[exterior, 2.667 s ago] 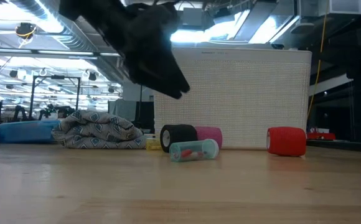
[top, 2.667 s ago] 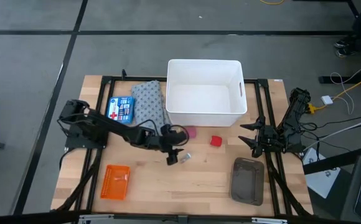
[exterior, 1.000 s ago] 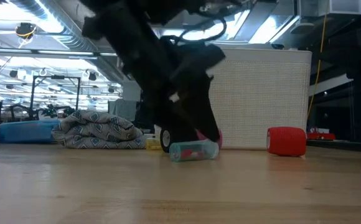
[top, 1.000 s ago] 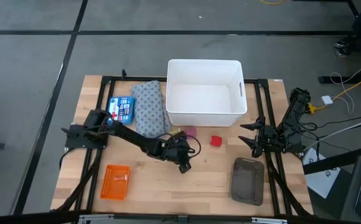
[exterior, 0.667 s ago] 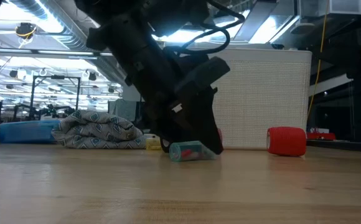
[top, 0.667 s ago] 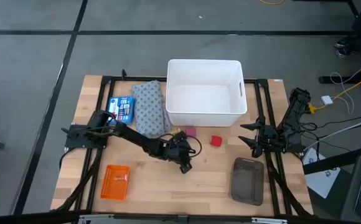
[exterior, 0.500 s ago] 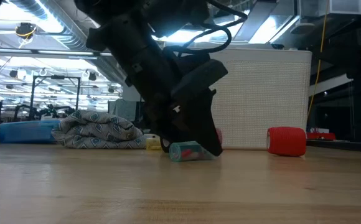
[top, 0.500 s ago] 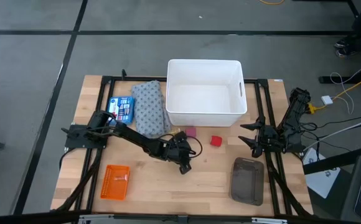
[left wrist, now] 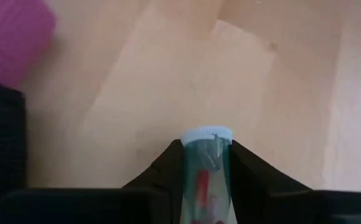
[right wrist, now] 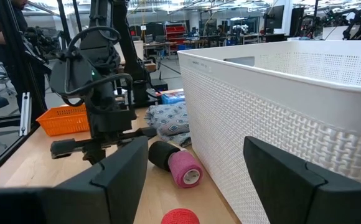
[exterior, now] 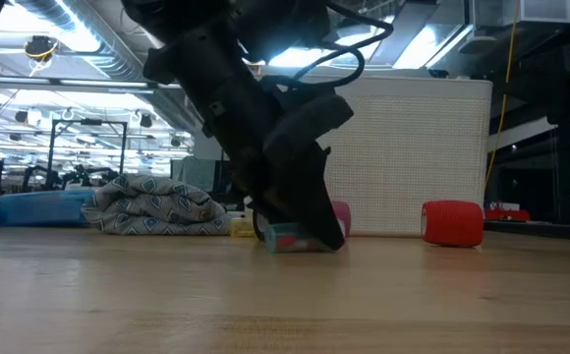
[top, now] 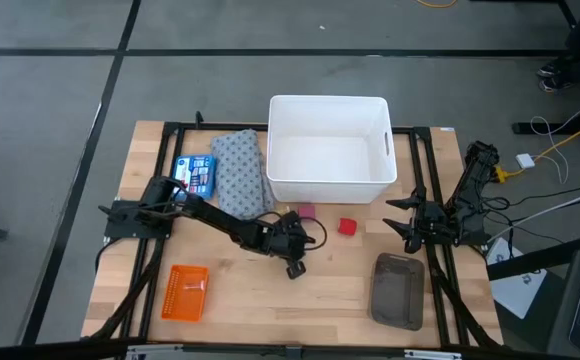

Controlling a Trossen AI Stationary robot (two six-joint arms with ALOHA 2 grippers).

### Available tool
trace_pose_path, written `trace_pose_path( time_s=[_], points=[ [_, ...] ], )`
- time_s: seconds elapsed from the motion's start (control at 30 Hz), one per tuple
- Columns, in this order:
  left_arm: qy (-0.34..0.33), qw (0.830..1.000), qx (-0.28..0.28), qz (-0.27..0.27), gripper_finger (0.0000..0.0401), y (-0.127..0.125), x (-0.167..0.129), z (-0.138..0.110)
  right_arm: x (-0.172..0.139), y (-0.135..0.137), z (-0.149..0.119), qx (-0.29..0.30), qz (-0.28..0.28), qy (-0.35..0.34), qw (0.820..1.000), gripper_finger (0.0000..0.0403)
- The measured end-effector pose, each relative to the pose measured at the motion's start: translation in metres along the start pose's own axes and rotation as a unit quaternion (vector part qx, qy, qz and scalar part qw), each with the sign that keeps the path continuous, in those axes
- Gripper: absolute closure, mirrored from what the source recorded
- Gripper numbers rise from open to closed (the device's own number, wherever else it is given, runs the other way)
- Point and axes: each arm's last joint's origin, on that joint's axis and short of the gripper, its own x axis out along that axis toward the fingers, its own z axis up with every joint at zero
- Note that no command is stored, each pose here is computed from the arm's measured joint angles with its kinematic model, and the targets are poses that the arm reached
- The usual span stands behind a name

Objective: Pick & Place Medicine items
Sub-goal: Put the green pill bottle into the orange bin

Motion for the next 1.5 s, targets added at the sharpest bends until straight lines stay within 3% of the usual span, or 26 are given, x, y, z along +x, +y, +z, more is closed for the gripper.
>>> trace_pose_path(
  time_s=[0.17, 0.37, 0.53, 0.73, 0.9, 1.23, 1.5],
  points=[
    [0.007, 0.998, 0.039, -0.052, 0.0317, -0.012, -0.013, 0.001, 0.000, 0.000, 0.000, 0.000, 0.000, 0.000, 1.000, 0.0137],
    [-0.032, 0.991, 0.096, -0.091, 0.0314, -0.028, -0.044, 0.012, 0.000, 0.000, 0.000, 0.000, 0.001, 0.000, 1.000, 0.0137],
    [-0.061, 0.979, 0.153, -0.118, 0.0316, -0.041, -0.086, 0.021, 0.000, 0.000, 0.000, 0.000, 0.001, 0.000, 1.000, 0.0137],
    [-0.024, 0.971, 0.204, -0.124, 0.0316, -0.045, -0.132, 0.009, 0.000, 0.000, 0.000, 0.000, 0.001, 0.000, 1.000, 0.0137],
    [0.011, 0.976, 0.203, -0.078, 0.0317, -0.043, -0.167, -0.006, 0.000, 0.000, 0.000, 0.001, 0.001, 0.000, 1.000, 0.0137],
    [0.016, 0.988, 0.140, 0.059, 0.0317, -0.044, -0.217, -0.048, 0.000, 0.000, 0.000, 0.000, 0.000, 0.000, 1.000, 0.0137],
    [0.042, 0.992, 0.086, 0.082, 0.0317, -0.054, -0.239, -0.087, 0.000, 0.000, 0.000, 0.000, 0.000, 0.000, 1.000, 0.0137]
  ],
)
